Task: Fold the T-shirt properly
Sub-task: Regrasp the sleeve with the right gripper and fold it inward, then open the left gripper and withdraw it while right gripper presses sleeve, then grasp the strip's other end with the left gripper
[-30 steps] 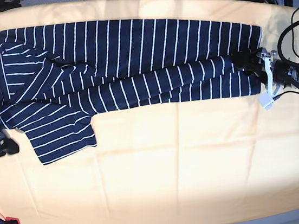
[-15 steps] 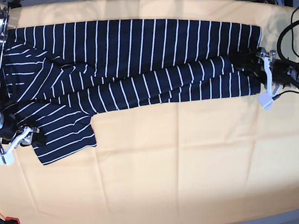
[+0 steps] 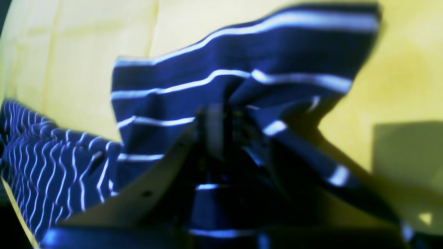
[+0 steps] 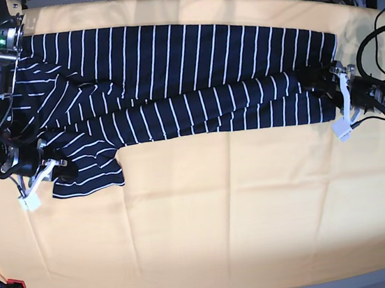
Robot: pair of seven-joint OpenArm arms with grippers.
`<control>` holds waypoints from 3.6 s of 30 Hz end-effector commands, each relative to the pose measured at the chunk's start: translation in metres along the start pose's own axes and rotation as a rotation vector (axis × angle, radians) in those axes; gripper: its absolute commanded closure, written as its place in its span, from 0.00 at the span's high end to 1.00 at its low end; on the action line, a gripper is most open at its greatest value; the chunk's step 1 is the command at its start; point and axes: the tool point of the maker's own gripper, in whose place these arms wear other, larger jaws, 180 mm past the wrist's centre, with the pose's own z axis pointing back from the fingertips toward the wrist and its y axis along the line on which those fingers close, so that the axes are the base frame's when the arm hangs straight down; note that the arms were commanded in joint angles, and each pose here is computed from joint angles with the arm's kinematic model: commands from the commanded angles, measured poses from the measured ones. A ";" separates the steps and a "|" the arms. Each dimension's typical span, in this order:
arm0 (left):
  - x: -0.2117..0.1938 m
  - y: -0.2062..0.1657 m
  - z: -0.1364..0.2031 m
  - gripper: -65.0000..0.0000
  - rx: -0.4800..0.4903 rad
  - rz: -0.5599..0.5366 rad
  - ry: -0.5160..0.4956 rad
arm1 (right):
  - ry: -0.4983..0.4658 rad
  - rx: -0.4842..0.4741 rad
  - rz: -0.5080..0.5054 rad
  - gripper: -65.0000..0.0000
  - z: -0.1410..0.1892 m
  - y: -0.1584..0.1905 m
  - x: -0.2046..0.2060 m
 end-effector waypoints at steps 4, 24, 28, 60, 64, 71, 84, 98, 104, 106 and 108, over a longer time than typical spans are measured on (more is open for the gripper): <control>-0.004 0.005 0.008 0.53 0.031 -0.014 0.029 | -0.133 0.044 0.096 0.00 0.031 0.016 0.060; 0.002 0.005 0.011 0.53 0.036 -0.020 0.010 | 0.154 0.250 0.486 0.00 0.099 0.134 -0.048; 0.002 0.005 0.011 0.53 0.036 -0.020 0.010 | 0.234 0.215 0.484 0.00 0.110 0.120 -0.064; 0.038 0.021 0.070 0.53 0.153 -0.038 -0.173 | 0.543 -0.018 0.516 0.00 0.145 0.058 -0.120; 0.035 0.025 0.084 0.53 0.185 -0.034 -0.176 | 0.627 -0.152 0.537 0.00 0.154 0.027 -0.129; 0.031 0.028 0.095 0.53 0.213 -0.027 -0.168 | 0.617 -0.128 0.513 0.27 0.153 0.029 -0.130; 0.032 0.037 0.157 0.53 0.351 -0.030 -0.212 | 0.349 -0.073 0.713 0.62 0.167 0.092 -0.056; 0.061 0.034 0.214 0.53 0.431 -0.009 -0.430 | 0.028 0.004 0.437 0.61 0.146 0.112 -0.058; 0.017 0.056 0.177 0.53 0.363 0.150 -0.375 | -0.011 -0.134 0.326 0.00 0.129 0.079 -0.072; 0.010 0.060 0.166 0.53 0.333 0.198 -0.393 | -0.049 -0.172 0.299 0.00 0.127 0.065 -0.070; 0.006 0.064 0.158 0.53 0.308 0.247 -0.433 | -0.066 -0.222 0.279 0.00 0.127 0.047 -0.071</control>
